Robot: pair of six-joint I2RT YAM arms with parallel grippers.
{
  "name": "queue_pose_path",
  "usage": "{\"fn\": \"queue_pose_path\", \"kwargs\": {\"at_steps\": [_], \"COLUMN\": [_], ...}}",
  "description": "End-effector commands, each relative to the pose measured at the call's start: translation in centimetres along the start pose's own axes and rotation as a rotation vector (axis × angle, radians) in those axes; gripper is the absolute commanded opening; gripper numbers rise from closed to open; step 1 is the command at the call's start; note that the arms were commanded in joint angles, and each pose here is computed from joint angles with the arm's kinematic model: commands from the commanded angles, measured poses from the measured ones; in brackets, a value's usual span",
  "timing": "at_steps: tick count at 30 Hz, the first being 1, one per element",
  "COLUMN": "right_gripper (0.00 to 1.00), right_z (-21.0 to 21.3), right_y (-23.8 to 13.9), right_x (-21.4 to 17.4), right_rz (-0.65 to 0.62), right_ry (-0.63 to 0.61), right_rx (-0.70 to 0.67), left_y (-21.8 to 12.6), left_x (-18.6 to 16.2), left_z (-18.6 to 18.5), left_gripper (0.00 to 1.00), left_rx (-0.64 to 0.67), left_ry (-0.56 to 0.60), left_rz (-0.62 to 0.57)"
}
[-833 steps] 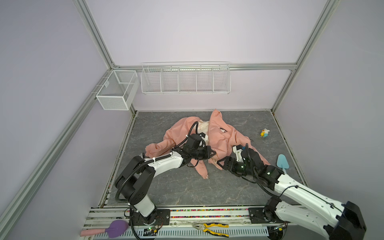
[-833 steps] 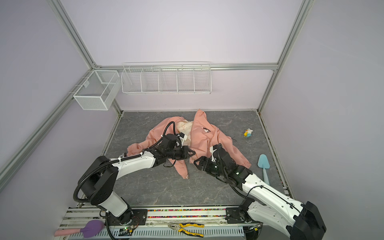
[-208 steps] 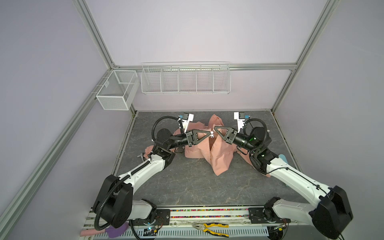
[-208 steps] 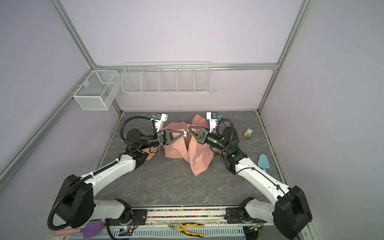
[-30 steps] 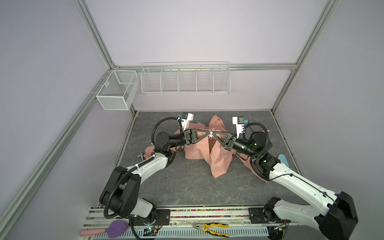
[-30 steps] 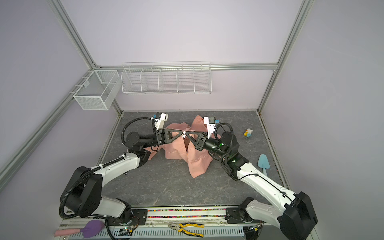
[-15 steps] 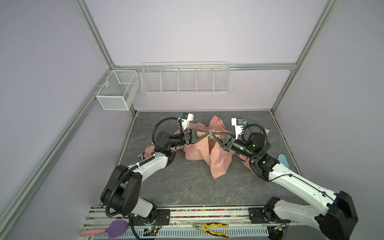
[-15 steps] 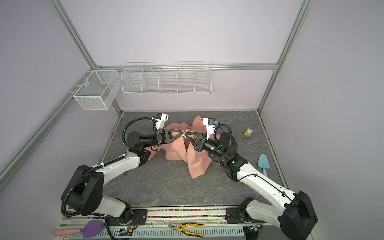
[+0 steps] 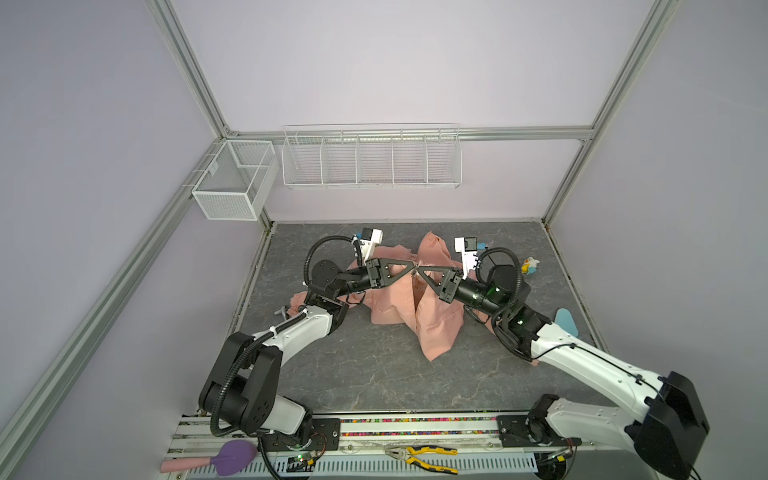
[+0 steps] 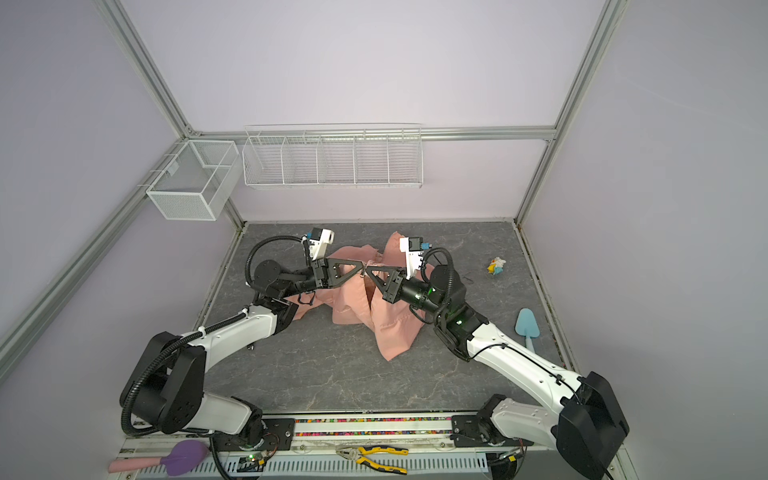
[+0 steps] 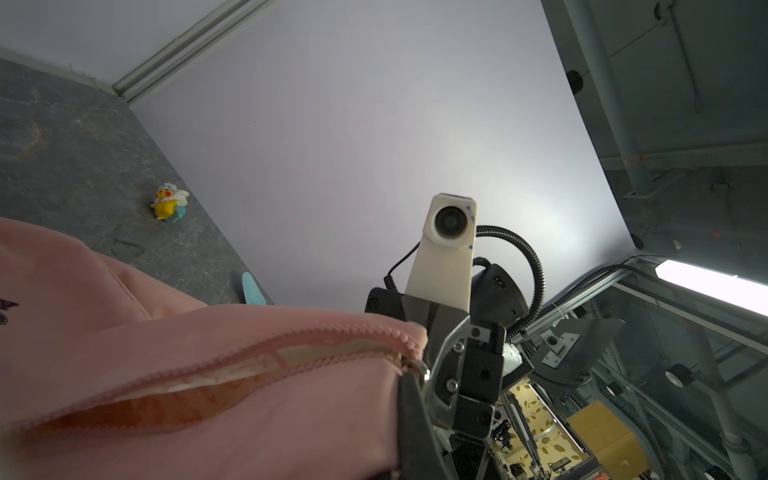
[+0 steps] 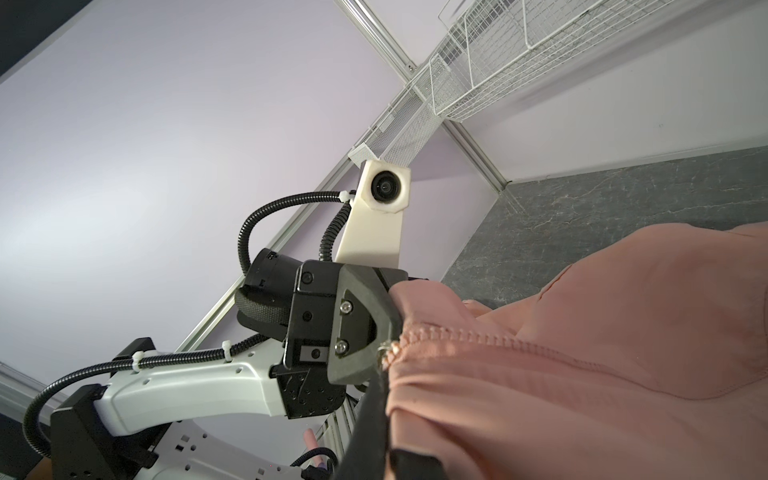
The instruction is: Zip up the jacket
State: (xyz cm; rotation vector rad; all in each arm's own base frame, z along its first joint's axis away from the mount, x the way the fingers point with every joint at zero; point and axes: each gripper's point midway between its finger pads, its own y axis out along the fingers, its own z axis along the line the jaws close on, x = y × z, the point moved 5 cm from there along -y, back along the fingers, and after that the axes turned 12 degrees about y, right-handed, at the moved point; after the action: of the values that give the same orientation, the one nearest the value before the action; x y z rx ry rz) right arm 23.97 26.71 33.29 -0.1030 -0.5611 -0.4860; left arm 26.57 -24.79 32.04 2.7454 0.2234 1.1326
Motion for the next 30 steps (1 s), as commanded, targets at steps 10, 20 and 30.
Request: {"fn": "queue_pose_path", "kwargs": {"at_steps": [10, 20, 30], "right_gripper": [0.06, 0.06, 0.06], "right_z": [-2.1, -2.8, -3.7], "right_y": [0.6, 0.9, 1.6], "right_x": [-3.4, -4.7, -5.6], "right_rz": [0.140, 0.159, 0.176], "right_ry": [0.027, 0.031, 0.045], "right_rx": [-0.094, -0.109, -0.124], "left_y": [-0.9, -1.0, -1.1], "left_x": [3.0, 3.5, 3.6], "left_z": [-1.0, -1.1, -1.1], "left_gripper": [0.00, 0.00, 0.00], "left_rx": [0.017, 0.009, 0.002], "left_ry": [0.049, 0.041, 0.036], "left_rz": [-0.142, -0.161, -0.168]}}
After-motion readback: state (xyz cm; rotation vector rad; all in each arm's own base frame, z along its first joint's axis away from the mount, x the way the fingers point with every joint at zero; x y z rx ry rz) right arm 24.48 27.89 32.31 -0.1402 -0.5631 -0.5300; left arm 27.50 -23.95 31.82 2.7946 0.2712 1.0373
